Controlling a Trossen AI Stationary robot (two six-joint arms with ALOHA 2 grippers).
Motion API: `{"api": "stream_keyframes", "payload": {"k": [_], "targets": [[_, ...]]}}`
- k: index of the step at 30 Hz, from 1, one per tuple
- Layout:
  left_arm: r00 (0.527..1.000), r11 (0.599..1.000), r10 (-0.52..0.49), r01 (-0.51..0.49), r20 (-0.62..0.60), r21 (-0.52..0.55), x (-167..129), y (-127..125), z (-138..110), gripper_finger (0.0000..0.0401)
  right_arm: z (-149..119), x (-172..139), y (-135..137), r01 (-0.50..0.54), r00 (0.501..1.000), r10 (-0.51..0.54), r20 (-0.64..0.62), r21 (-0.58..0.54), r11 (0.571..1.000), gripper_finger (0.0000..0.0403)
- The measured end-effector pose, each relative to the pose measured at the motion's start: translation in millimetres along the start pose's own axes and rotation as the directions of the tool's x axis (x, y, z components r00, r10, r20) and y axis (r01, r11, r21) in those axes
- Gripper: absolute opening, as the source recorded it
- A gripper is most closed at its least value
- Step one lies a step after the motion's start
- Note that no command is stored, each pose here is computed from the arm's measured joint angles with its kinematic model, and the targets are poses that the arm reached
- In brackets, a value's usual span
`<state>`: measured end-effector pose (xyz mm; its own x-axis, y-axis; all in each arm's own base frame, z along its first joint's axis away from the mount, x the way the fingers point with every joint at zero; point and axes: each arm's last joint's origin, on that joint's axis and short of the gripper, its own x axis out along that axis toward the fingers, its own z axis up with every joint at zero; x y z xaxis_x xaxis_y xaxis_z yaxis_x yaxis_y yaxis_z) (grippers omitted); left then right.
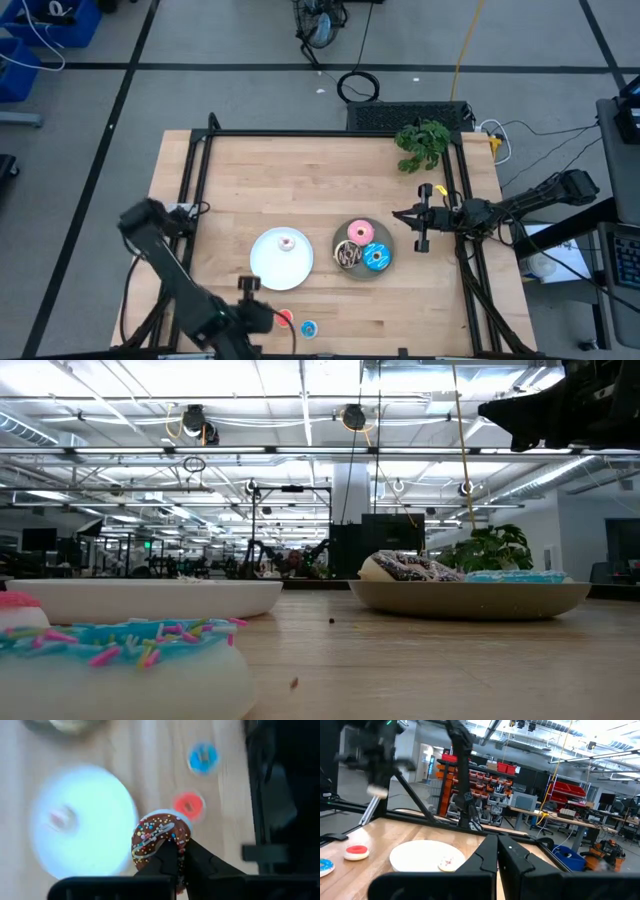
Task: Pick & Place donuts
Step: Put the small brown donut on the white plate
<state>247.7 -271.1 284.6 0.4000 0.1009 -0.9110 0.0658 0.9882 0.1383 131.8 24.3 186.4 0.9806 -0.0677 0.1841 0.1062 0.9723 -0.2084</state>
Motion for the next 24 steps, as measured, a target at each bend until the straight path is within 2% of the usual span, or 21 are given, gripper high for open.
{"api": "stream_keyframes", "payload": {"k": [5, 8, 12, 15, 19, 24], "targets": [[0.982, 0.992, 0.113, -0.119, 0.152, 0.034, -56.9, 49.7, -9.4, 0.001, 0.0, 0.0, 0.0, 0.0, 1.0, 0.0, 0.0, 0.025, 1.0, 0.0], [0.946, 0.976, 0.214, -0.218, 0.244, -0.012, -92.1, 83.3, -27.8, 0.0007, -0.2, 0.0, 0.1, -0.001, 1.0, 0.001, -0.002, 0.027, 1.0, 0.0], [0.911, 0.973, 0.227, -0.194, 0.344, -0.128, -117.0, 121.2, -60.0, 0.0008, -2.2, 0.0, 0.7, -0.006, 1.0, 0.007, -0.022, 0.036, 0.999, 0.0], [0.894, 0.975, 0.199, -0.137, 0.402, -0.177, -107.9, 136.5, -82.2, 0.0007, -3.0, 0.0, 0.9, -0.008, 1.0, 0.009, -0.03, 0.039, 0.999, 0.0], [0.883, 0.989, 0.112, -0.056, 0.455, -0.136, -74.8, 148.3, -106.1, 0.0008, -3.0, 0.0, 0.9, -0.008, 1.0, 0.009, -0.029, 0.038, 0.999, 0.0], [0.81, 0.985, 0.041, 0.064, 0.585, -0.158, -41.6, 161.7, -130.3, 0.0007, -2.9, 0.0, 0.9, -0.008, 1.0, 0.009, -0.029, 0.037, 0.999, 0.0]]}}
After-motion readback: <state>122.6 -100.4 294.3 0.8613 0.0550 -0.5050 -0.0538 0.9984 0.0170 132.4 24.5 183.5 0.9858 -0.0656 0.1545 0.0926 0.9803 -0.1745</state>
